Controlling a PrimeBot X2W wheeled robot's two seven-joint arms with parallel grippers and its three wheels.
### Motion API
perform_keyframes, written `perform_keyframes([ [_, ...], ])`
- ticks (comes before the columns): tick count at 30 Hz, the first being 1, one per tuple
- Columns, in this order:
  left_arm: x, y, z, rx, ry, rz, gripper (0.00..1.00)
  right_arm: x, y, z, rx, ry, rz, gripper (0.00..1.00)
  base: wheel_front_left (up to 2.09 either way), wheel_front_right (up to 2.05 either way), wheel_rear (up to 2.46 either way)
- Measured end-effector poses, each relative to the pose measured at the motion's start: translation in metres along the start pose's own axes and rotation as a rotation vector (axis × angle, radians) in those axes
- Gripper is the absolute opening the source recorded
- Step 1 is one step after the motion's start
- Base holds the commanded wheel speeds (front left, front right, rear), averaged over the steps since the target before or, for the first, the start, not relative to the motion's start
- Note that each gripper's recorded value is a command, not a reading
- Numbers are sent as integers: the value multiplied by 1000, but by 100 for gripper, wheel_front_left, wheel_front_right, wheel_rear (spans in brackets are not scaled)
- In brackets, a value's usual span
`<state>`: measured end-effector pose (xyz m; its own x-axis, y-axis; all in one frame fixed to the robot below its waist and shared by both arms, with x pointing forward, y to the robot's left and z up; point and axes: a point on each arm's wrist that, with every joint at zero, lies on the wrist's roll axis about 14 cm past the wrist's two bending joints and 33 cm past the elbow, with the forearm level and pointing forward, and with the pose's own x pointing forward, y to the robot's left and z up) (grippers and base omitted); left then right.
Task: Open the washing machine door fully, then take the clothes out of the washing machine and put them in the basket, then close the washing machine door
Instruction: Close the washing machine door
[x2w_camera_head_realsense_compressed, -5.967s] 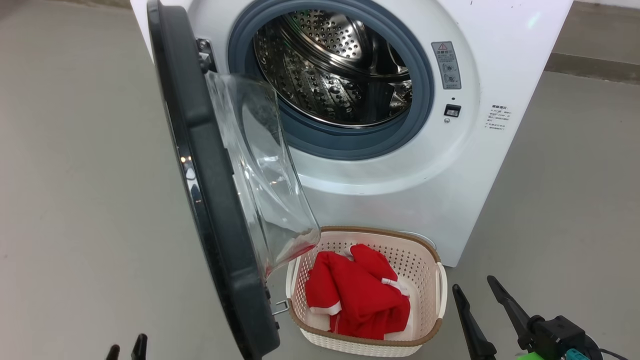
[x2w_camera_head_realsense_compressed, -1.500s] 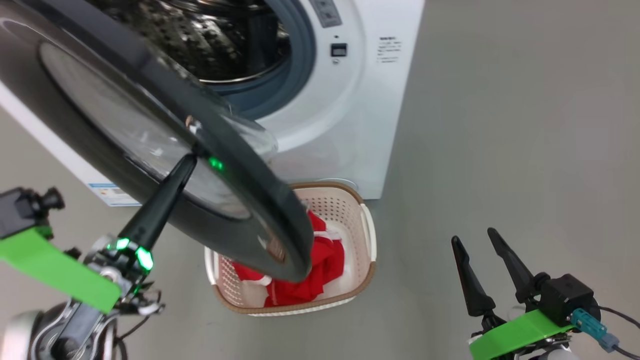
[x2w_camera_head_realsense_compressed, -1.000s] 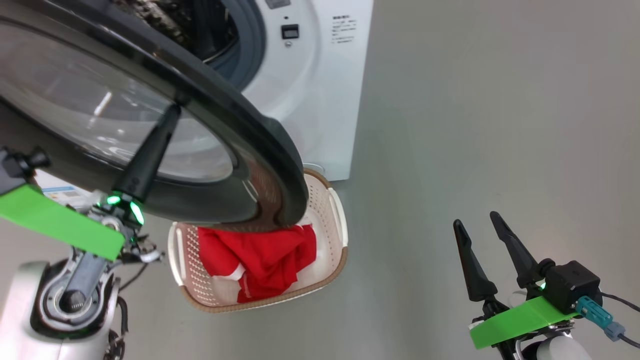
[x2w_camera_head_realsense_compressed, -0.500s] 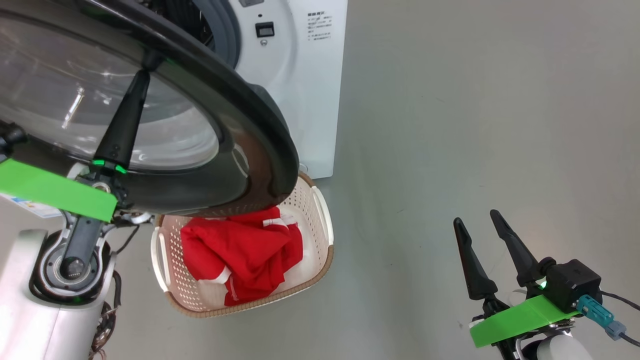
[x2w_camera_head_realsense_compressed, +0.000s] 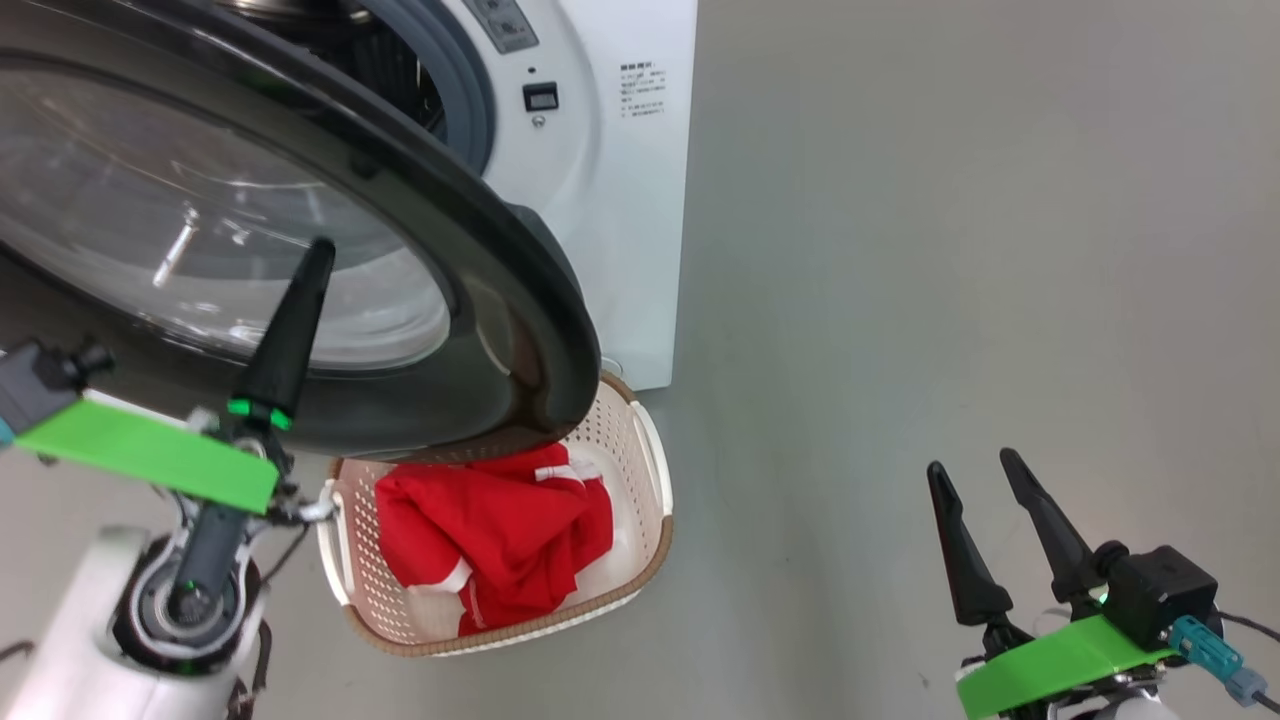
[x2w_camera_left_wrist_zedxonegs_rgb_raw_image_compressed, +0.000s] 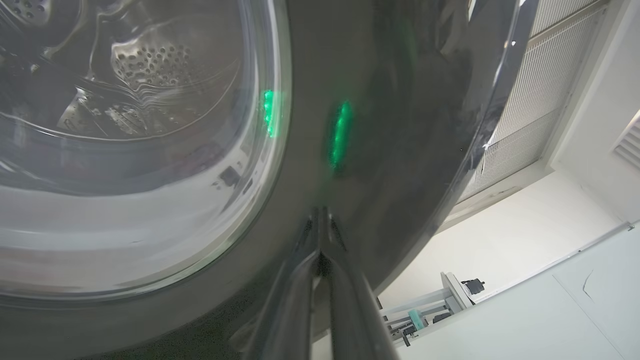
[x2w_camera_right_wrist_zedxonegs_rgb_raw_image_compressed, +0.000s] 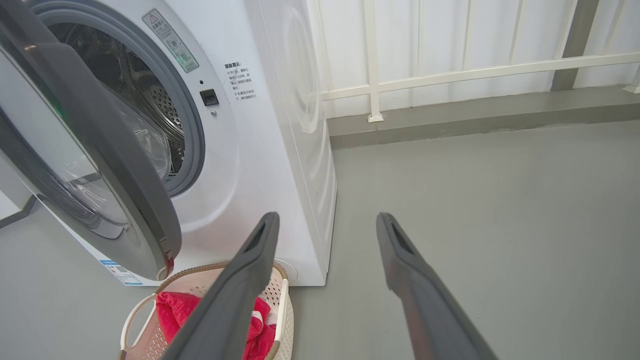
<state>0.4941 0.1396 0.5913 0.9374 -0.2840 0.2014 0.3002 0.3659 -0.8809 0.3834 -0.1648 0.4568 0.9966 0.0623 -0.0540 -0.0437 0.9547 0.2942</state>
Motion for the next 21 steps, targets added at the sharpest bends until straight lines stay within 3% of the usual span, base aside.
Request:
perform_keyframes([
  [10,-36,19,-7,52,-5,75,0,-10,2,1,-3,-1,3,100,0,0,0],
  [21,-82,52,-16,69,-36,191,22,-14,-2,0,-7,2,-8,100,0,0,0],
])
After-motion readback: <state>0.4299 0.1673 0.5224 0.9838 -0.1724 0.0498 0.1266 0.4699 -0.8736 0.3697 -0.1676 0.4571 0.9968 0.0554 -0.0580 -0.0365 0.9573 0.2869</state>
